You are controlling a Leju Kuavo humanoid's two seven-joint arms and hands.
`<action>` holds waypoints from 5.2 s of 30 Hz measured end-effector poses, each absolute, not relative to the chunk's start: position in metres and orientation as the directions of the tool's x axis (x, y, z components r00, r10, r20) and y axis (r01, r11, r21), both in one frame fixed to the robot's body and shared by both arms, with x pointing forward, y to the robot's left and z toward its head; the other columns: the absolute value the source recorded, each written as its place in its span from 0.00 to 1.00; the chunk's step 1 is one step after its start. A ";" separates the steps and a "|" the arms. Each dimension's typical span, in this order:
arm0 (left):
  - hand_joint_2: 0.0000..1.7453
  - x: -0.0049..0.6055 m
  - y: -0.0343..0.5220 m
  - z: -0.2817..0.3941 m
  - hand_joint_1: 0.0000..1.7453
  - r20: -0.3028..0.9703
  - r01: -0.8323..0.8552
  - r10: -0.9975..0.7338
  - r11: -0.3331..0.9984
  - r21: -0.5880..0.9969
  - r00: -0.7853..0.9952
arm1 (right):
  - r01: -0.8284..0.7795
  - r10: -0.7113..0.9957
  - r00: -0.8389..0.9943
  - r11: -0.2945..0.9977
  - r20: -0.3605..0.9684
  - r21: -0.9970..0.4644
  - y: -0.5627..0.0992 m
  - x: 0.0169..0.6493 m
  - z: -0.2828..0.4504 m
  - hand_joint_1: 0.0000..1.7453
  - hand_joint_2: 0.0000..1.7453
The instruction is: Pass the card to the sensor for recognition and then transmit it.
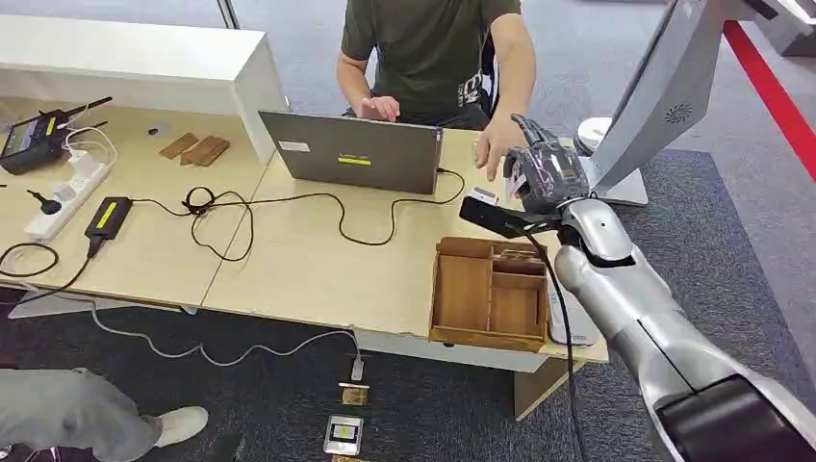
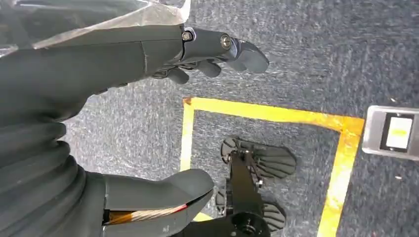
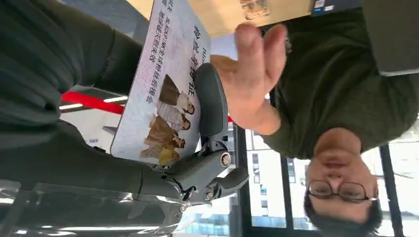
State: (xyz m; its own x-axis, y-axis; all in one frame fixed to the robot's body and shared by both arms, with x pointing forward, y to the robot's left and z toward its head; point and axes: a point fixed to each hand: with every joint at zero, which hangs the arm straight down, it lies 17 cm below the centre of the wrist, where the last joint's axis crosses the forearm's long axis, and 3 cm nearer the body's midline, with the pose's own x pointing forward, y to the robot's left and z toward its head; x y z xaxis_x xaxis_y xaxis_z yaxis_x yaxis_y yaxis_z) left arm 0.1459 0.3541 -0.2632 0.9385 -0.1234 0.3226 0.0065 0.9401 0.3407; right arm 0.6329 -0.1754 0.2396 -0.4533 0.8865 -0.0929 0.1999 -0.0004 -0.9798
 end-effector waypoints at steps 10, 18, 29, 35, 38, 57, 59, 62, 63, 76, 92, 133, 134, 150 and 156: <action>1.00 0.150 0.346 -0.263 0.00 0.354 0.066 -0.168 0.957 0.282 0.920 | 0.174 0.925 -0.345 -0.106 -0.161 -0.979 -0.232 0.645 0.231 1.00 1.00; 1.00 0.151 0.354 -0.262 0.00 0.354 0.077 -0.181 0.955 0.288 0.918 | 0.159 0.933 -0.312 -0.136 -0.180 -0.978 -0.258 0.646 0.225 1.00 1.00; 1.00 0.151 0.354 -0.262 0.00 0.356 0.092 -0.193 0.955 0.283 0.914 | 0.139 0.926 -0.314 -0.173 -0.209 -0.975 -0.273 0.643 0.213 0.00 0.00; 1.00 0.155 0.355 -0.261 0.00 0.375 0.090 -0.199 0.953 0.289 0.905 | 0.140 0.913 -0.338 -0.192 -0.229 -0.971 -0.271 0.641 0.209 0.00 0.00; 1.00 0.159 0.353 -0.259 0.00 0.395 0.093 -0.207 0.953 0.289 0.895 | 0.140 0.908 -0.343 -0.203 -0.240 -0.969 -0.277 0.640 0.209 0.00 0.00; 0.00 0.183 0.350 -0.249 0.00 0.512 -0.046 -0.089 0.968 0.246 0.854 | 0.222 0.904 -0.349 -0.177 -0.248 -0.959 -0.331 0.633 0.231 0.00 0.00; 0.00 0.186 0.350 -0.247 0.00 0.526 -0.094 -0.034 0.972 0.215 0.850 | 0.213 0.904 -0.351 -0.176 -0.243 -0.961 -0.333 0.633 0.230 0.00 0.00; 0.00 0.189 0.350 -0.246 0.00 0.541 -0.144 0.024 0.973 0.181 0.841 | 0.199 0.908 -0.351 -0.165 -0.227 -0.966 -0.335 0.633 0.229 0.00 0.00; 0.00 0.190 0.350 -0.245 0.00 0.546 -0.161 0.042 0.972 0.172 0.836 | 0.196 0.912 -0.349 -0.155 -0.217 -0.968 -0.336 0.633 0.230 0.00 0.00; 0.00 0.197 0.367 -0.241 0.00 0.563 -0.226 0.097 0.960 0.165 0.821 | 0.199 0.918 -0.357 -0.106 -0.173 -0.974 -0.331 0.637 0.240 0.00 0.00; 0.00 0.198 0.374 -0.240 0.00 0.567 -0.247 0.118 0.956 0.156 0.816 | 0.167 0.928 -0.356 -0.049 -0.107 -0.985 -0.334 0.637 0.241 0.00 0.00; 0.00 0.154 0.377 -0.256 0.00 0.459 -0.286 0.188 0.946 0.153 0.868 | 0.002 0.894 -0.447 0.032 0.028 -0.999 -0.304 0.609 0.177 0.00 1.00; 0.00 0.154 0.377 -0.256 0.00 0.459 -0.286 0.188 0.946 0.153 0.869 | 0.002 0.894 -0.447 0.032 0.028 -0.999 -0.304 0.609 0.177 0.00 1.00; 0.00 0.141 0.386 -0.260 0.00 0.407 -0.319 0.225 0.931 0.178 0.885 | 0.103 0.832 -0.553 0.030 -0.032 -0.994 -0.269 0.616 0.239 0.00 1.00; 0.00 0.141 0.386 -0.260 0.00 0.407 -0.321 0.227 0.930 0.178 0.885 | 0.112 0.825 -0.564 0.029 -0.039 -0.993 -0.263 0.616 0.244 0.00 1.00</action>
